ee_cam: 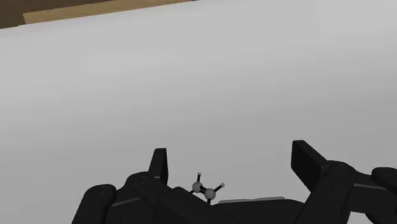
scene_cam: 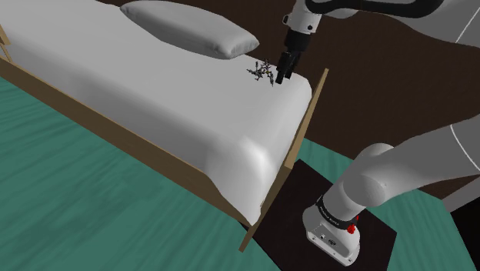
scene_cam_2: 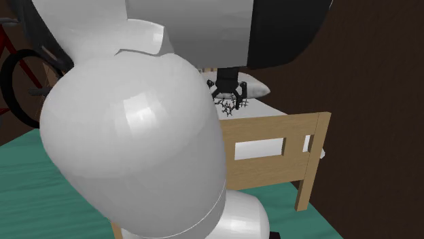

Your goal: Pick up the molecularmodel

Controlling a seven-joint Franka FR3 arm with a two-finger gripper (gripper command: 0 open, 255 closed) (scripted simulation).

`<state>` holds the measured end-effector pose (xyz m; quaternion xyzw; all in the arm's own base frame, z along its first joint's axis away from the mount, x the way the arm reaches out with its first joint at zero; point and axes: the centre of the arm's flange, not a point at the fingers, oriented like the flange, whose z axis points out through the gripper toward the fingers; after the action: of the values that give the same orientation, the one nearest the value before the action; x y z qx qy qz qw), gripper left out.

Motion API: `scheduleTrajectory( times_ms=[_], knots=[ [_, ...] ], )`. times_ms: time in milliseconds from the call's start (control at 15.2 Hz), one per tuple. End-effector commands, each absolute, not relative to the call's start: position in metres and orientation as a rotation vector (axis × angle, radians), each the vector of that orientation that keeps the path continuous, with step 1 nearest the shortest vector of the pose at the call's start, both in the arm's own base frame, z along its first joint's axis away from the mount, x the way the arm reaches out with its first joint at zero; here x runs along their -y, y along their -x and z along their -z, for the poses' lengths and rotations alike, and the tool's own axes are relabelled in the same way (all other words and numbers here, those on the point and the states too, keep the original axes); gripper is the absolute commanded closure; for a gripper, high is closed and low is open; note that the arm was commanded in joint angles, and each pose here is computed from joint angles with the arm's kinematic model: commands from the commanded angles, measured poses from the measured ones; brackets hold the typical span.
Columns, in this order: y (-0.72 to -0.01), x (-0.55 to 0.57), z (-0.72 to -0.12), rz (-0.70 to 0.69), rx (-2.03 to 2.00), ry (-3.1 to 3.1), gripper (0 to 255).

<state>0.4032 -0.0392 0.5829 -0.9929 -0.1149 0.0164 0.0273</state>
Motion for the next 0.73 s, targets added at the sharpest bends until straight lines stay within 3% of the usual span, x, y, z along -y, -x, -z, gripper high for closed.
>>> scheduleTrajectory(
  times_ms=[0,330,660],
  knots=[
    [-0.431,0.053,-0.587,-0.074,0.376,3.036,0],
    [-0.496,0.083,-0.596,-0.125,0.422,2.963,0],
    [-0.496,0.083,-0.570,-0.125,0.422,2.963,0]
  ],
)
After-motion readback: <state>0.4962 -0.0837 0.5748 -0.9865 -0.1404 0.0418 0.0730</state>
